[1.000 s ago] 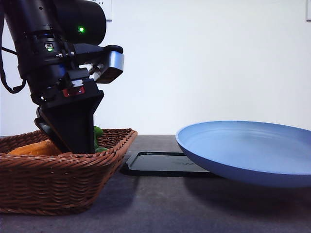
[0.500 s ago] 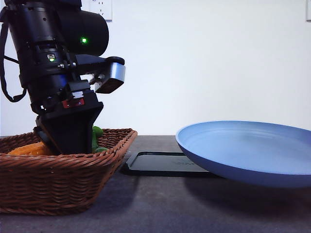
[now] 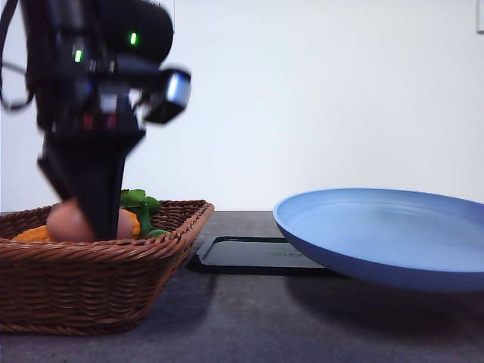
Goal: Transfer egg from basket to plate and serve
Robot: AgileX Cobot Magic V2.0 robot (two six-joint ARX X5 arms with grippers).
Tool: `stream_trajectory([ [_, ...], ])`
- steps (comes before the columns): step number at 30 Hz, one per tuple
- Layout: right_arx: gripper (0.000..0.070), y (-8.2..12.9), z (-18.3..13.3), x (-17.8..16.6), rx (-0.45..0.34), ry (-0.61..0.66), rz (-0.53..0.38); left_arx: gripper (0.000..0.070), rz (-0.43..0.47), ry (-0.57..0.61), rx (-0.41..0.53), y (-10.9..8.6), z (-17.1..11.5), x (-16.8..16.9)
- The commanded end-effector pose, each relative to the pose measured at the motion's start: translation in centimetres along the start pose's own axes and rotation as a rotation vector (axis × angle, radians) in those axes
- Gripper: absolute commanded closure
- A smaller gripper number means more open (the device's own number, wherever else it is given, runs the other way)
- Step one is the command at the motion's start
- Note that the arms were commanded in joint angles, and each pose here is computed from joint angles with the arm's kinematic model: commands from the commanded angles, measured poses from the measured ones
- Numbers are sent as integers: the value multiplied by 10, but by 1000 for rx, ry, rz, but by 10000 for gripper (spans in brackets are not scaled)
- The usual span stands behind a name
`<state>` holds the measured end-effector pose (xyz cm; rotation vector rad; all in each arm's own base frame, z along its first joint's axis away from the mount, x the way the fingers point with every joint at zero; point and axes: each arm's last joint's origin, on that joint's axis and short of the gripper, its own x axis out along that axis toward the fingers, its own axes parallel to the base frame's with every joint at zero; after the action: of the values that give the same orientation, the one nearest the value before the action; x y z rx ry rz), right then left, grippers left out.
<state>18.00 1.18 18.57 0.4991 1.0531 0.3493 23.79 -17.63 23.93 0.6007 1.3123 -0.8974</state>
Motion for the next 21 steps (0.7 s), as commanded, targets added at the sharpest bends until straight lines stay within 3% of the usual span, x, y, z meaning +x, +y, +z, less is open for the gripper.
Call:
stream_trajectory([
  [1, 700, 2, 2, 1, 9, 4, 13, 513, -19, -39, -9, -3, 13, -14],
  [6, 700, 8, -2, 5, -18, 36, 28, 513, -196, -318, -33, -13, 44, -45],
  [8, 700, 11, -3, 7, -32, 50, 36, 513, -218, -406, -14, -20, 55, -47],
  [13, 700, 17, -7, 10, -58, 81, 49, 513, -133, -487, 118, -50, 78, -38],
  [21, 700, 20, -9, 11, -66, 98, 53, 513, -39, -446, 283, -98, 104, 7],
])
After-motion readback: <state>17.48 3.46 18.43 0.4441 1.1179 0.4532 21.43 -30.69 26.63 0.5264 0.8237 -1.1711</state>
